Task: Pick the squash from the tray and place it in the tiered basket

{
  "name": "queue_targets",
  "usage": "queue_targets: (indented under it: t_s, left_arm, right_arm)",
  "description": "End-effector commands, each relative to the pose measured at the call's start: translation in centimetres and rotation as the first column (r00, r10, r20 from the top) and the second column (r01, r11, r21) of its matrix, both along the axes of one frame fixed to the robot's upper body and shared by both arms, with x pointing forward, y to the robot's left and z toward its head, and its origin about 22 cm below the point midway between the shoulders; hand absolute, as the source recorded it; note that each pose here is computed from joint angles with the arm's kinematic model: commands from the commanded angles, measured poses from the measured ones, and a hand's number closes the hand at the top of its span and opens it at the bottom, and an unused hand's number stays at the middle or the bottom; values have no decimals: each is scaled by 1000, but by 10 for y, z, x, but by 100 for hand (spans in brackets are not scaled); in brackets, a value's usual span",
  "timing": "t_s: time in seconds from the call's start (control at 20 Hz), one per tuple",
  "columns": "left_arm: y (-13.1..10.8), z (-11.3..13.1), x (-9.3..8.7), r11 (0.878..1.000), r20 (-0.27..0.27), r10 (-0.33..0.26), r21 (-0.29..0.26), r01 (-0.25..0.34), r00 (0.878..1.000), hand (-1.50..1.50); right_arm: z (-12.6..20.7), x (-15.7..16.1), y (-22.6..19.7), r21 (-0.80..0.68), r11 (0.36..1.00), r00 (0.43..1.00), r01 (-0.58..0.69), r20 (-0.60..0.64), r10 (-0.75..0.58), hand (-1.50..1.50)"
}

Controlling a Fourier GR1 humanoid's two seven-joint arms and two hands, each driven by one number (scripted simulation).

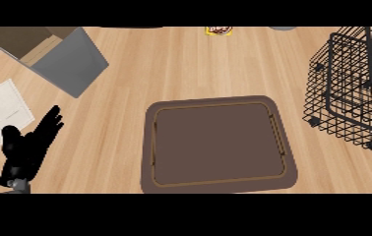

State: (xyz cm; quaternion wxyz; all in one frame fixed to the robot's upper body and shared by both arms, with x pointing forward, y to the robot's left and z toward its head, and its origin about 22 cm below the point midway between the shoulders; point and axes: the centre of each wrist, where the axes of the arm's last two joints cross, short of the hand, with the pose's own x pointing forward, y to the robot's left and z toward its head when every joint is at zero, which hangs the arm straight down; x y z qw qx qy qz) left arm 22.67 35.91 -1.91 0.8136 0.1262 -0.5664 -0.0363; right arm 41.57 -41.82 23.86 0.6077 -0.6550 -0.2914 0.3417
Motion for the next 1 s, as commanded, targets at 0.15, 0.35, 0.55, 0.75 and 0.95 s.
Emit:
queue_targets:
  t_s: [0.15, 0.35, 0.55, 0.75, 0.95]
  left_arm:
    - [14, 9, 8, 1000, 2, 3, 12, -3, 1000, 0]
    - [-7, 0, 0, 1000, 10, -3, 11, 3, 1000, 0]
    - [5, 4, -2, 1000, -20, 29, -4, -29, 999, 0]
    - [12, -1, -13, 999, -5, 34, 1, -34, 999, 0]
    - [16, 0, -14, 999, -46, 41, -16, -42, 998, 0]
  right_arm:
    - [5, 2, -1, 141, 989, 994, 55, 86, -68, -150]
    - [18, -8, -18, 148, 989, 967, 15, 249, -52, -150]
    - [68, -15, -11, 227, 974, 877, -15, 470, -97, -150]
    - [83, -38, -38, 356, 931, 826, 82, 498, -263, -150]
    - [98, -65, -68, 541, 838, 767, 72, 507, -393, -150]
